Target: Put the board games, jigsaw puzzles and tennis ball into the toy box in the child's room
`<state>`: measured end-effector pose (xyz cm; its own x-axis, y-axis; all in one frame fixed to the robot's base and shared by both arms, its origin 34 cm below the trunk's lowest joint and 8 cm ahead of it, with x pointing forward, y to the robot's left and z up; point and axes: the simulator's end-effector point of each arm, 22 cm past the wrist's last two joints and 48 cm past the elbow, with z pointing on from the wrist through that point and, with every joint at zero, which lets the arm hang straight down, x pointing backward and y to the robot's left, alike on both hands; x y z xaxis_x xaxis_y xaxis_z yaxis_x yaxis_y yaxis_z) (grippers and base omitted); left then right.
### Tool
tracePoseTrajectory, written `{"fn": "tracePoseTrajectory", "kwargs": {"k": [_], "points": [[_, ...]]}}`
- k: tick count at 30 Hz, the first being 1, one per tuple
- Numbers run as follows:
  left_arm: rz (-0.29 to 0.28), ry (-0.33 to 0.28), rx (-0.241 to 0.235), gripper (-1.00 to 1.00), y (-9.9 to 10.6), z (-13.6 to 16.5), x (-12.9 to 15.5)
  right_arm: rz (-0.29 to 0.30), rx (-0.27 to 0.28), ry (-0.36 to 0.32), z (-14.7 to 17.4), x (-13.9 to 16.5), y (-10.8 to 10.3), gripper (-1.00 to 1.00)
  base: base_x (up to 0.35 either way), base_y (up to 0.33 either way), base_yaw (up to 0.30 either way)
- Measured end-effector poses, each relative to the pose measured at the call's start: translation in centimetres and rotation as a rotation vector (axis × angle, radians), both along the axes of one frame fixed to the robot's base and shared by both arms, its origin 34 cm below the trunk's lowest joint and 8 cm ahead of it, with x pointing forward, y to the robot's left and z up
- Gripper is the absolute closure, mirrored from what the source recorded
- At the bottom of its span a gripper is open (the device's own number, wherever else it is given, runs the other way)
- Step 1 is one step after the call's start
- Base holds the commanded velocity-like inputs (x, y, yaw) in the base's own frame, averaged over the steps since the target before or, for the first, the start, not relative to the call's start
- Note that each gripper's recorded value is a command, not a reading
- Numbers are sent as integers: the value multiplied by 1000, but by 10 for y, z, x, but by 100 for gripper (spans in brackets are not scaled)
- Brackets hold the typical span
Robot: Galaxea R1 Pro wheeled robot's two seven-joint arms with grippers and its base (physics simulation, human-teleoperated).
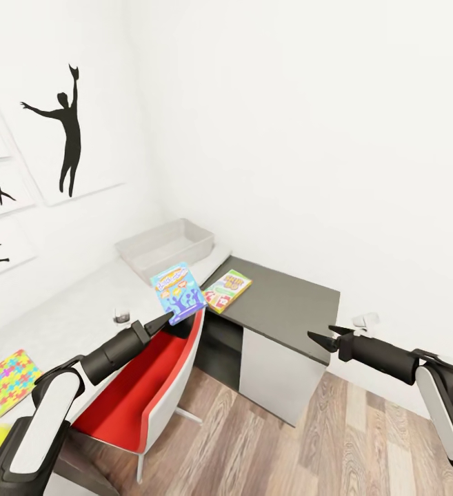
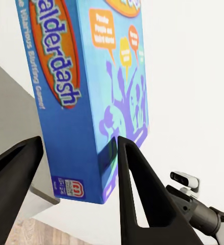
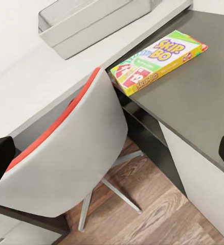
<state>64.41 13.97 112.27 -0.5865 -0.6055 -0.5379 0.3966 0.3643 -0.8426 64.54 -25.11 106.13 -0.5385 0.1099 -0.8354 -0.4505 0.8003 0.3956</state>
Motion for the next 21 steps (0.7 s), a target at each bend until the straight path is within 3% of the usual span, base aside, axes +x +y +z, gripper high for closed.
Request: {"fn": "tracePoseTrajectory", "kwargs": {"k": [10,21], "points": [[1,0,-1,100,-1,0,0,0,-1,0,0,0,0,-100,184,-197,252],[0,1,0,100,-2,0,0,0,0,0,-1,0,1,-100,44,-46,285]]}}
